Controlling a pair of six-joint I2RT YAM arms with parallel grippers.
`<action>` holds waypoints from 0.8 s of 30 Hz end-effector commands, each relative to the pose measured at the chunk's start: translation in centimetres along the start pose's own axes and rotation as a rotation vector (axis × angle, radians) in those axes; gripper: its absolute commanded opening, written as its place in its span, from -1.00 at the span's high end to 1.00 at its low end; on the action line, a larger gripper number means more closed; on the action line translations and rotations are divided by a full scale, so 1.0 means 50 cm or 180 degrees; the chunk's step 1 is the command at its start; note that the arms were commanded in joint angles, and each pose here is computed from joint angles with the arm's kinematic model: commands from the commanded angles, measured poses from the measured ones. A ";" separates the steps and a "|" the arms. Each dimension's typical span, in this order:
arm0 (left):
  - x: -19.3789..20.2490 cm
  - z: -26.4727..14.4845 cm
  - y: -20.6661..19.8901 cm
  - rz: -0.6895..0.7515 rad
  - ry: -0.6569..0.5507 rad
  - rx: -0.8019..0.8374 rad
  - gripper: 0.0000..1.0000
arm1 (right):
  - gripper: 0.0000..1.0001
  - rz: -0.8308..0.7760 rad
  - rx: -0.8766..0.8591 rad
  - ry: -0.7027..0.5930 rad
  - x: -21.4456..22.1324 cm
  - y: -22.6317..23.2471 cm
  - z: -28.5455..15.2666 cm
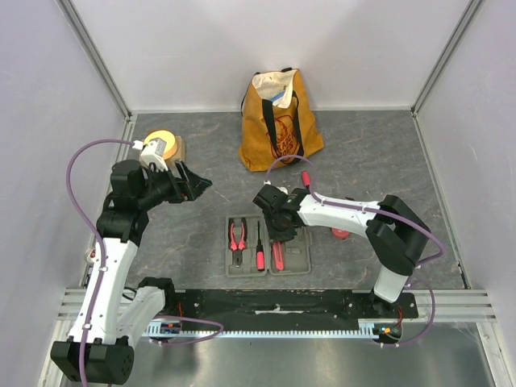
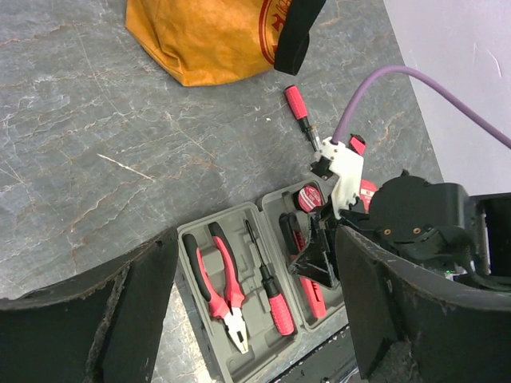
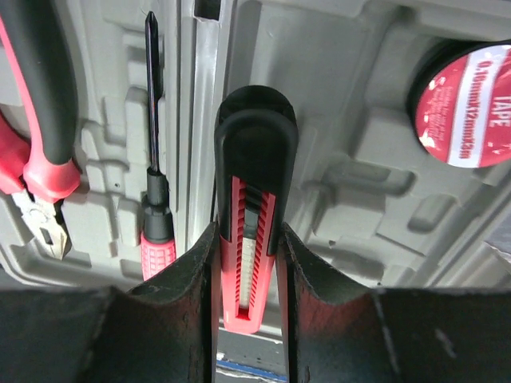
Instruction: Pack the tool kit
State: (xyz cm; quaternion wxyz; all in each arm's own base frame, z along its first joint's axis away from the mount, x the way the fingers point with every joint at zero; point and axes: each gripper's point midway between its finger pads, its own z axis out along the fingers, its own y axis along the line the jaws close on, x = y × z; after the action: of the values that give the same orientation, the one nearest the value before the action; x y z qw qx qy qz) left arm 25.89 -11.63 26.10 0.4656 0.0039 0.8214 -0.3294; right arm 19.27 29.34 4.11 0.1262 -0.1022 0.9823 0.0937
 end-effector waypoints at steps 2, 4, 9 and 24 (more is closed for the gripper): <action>0.006 0.003 -0.002 -0.0087 0.0062 0.0017 -0.68 | 0.91 0.0117 0.0031 -0.0104 -0.012 0.022 0.024; 0.007 0.003 -0.002 -0.0090 0.0072 0.0018 -0.67 | 0.88 0.0141 0.0046 -0.0093 -0.010 0.022 0.029; 0.008 -0.002 -0.003 -0.0087 0.0073 0.0002 -0.67 | 0.53 0.0202 0.0074 -0.0074 -0.005 0.022 0.033; 0.017 0.004 -0.008 -0.0160 0.0145 0.0081 -0.66 | -0.10 0.0268 0.0004 -0.0356 -0.046 0.034 -0.005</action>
State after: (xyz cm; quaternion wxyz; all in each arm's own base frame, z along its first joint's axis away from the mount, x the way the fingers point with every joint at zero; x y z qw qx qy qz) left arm 25.59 -11.68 25.06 0.4427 -0.0033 0.8337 -0.3302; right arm 19.45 30.10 3.40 0.1362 -0.0634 0.9850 0.0847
